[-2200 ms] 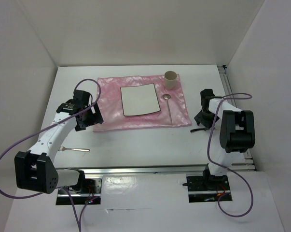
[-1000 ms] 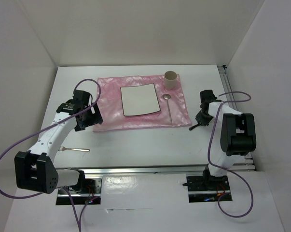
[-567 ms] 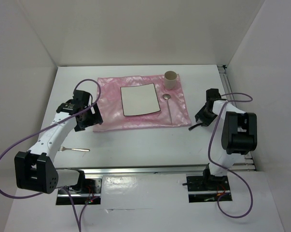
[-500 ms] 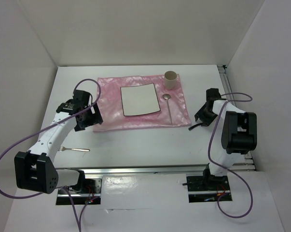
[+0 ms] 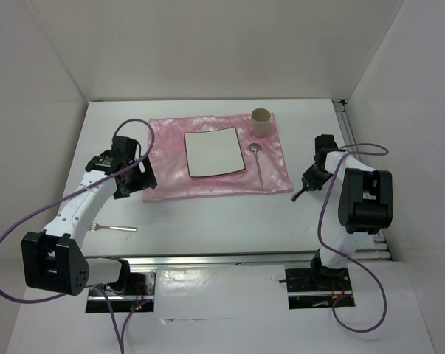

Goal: Set the dinner table for one person

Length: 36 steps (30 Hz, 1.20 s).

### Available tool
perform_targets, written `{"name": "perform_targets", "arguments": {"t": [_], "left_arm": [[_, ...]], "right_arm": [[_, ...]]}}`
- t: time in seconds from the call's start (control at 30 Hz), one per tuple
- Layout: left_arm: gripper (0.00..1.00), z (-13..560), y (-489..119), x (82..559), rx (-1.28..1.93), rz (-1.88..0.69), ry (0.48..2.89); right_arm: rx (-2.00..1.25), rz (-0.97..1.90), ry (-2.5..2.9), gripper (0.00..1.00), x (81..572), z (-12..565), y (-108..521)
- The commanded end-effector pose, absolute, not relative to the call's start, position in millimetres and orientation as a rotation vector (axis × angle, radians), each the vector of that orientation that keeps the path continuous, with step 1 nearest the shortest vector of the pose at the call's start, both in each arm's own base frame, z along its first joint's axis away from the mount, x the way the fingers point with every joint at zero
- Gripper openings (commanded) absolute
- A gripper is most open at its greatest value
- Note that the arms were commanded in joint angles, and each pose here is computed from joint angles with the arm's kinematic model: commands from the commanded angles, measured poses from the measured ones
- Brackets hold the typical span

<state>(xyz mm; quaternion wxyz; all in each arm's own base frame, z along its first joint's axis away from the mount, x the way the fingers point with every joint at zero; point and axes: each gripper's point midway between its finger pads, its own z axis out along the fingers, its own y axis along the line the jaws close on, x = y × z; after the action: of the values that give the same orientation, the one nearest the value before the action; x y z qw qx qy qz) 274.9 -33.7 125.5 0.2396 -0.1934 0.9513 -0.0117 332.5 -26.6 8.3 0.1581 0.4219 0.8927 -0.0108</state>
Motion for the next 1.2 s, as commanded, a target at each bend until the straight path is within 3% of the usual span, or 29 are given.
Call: {"name": "perform_targets", "arguments": {"t": [0.0,0.17,0.43,0.7,1.17], "left_arm": [[1.0,138.4,-31.8,279.4,-0.507,-0.023,2.567],[1.0,136.0,-31.8,279.6,-0.507,-0.019,2.576],[1.0,134.3,-37.6,281.4,-0.511,-0.059,2.583],[1.0,135.1,-38.5,283.8,-0.523,-0.064,2.582],[1.0,137.1,-34.4,281.9,-0.529,-0.038,2.573]], "right_arm": [[1.248,-0.334,2.671,0.03,278.0,-21.6,-47.5],[1.099,-0.335,2.614,0.03,300.8,25.8,-59.0],[1.003,-0.255,2.589,0.03,318.0,55.0,-43.6],[0.616,-0.206,2.584,0.03,371.4,116.4,10.9],[-0.019,-0.061,2.697,0.04,422.1,85.5,112.4]]}}
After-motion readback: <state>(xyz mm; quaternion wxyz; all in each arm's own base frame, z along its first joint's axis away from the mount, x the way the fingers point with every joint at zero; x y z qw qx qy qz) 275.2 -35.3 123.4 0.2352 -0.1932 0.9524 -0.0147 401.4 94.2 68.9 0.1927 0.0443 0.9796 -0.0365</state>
